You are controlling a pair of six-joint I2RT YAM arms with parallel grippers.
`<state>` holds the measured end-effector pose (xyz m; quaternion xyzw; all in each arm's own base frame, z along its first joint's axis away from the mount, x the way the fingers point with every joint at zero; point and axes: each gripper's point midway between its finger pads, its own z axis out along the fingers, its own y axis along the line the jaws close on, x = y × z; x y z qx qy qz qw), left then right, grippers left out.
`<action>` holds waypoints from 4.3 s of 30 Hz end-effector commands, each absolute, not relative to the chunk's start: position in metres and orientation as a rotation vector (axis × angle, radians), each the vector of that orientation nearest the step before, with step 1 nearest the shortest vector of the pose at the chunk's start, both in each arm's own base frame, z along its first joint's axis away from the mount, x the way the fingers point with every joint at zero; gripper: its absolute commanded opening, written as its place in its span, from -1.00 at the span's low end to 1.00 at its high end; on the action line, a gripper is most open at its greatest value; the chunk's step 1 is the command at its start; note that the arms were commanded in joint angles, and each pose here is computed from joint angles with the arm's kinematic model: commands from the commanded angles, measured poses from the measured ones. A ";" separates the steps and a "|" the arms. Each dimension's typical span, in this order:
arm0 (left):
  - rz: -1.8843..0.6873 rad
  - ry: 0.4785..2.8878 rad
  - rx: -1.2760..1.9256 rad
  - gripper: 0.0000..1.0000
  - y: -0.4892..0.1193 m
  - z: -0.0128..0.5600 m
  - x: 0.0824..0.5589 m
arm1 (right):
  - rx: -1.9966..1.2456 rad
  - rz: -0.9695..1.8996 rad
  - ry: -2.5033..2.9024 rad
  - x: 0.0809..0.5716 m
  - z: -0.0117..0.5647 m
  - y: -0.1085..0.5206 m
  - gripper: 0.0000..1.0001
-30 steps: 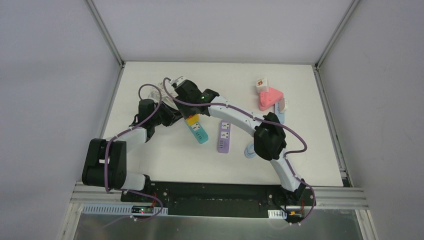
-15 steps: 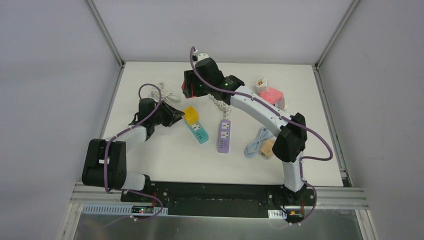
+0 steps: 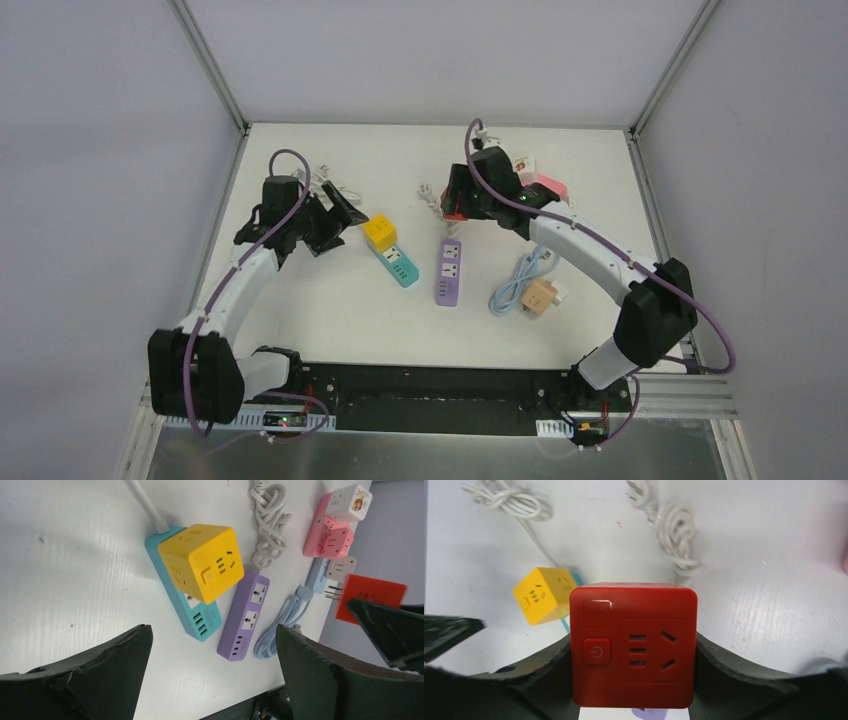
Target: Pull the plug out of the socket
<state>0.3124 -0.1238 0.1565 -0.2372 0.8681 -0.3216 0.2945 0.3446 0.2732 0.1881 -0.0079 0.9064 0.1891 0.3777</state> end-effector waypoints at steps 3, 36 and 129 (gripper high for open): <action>-0.673 2.353 -0.560 0.98 -0.098 0.160 0.248 | 0.173 0.460 2.306 0.331 0.172 0.221 -0.97; -0.624 2.348 -0.568 0.90 -0.084 0.144 0.185 | 0.176 0.482 2.580 0.275 0.093 0.182 0.79; -0.643 2.554 -0.936 -0.52 -0.115 -0.023 0.213 | -0.385 0.912 2.412 0.288 0.142 0.499 -1.00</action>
